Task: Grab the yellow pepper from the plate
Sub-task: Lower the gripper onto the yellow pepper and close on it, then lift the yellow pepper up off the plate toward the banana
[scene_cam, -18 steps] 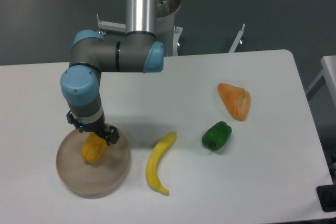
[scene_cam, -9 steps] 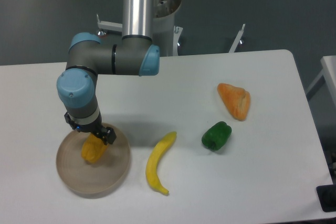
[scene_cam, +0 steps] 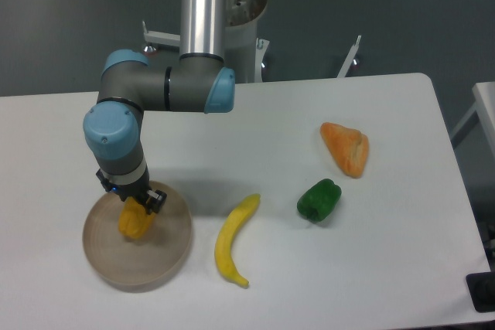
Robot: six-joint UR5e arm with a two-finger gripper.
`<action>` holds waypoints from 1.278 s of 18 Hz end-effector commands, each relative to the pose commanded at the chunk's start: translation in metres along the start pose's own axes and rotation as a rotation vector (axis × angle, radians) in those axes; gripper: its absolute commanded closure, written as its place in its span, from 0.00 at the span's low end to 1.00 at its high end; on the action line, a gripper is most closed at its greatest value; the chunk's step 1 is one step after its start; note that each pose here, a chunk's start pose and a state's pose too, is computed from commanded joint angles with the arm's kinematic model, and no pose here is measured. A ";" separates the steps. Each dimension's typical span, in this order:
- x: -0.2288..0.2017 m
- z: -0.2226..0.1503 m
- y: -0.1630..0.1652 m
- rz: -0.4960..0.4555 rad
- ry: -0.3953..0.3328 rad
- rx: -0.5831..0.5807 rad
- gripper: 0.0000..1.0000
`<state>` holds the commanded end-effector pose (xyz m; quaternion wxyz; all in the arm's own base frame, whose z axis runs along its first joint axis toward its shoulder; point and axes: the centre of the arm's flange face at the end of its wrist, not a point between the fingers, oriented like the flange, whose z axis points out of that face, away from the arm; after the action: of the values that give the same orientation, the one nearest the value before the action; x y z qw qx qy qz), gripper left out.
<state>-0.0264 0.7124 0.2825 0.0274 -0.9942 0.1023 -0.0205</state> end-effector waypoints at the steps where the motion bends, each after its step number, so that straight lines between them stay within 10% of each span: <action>1: -0.001 -0.003 -0.001 0.003 -0.003 0.006 0.64; 23: -0.205 -0.101 0.091 0.262 -0.156 0.027 0.64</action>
<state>-0.2503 0.6602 0.3704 0.0512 -0.9704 0.2283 0.0594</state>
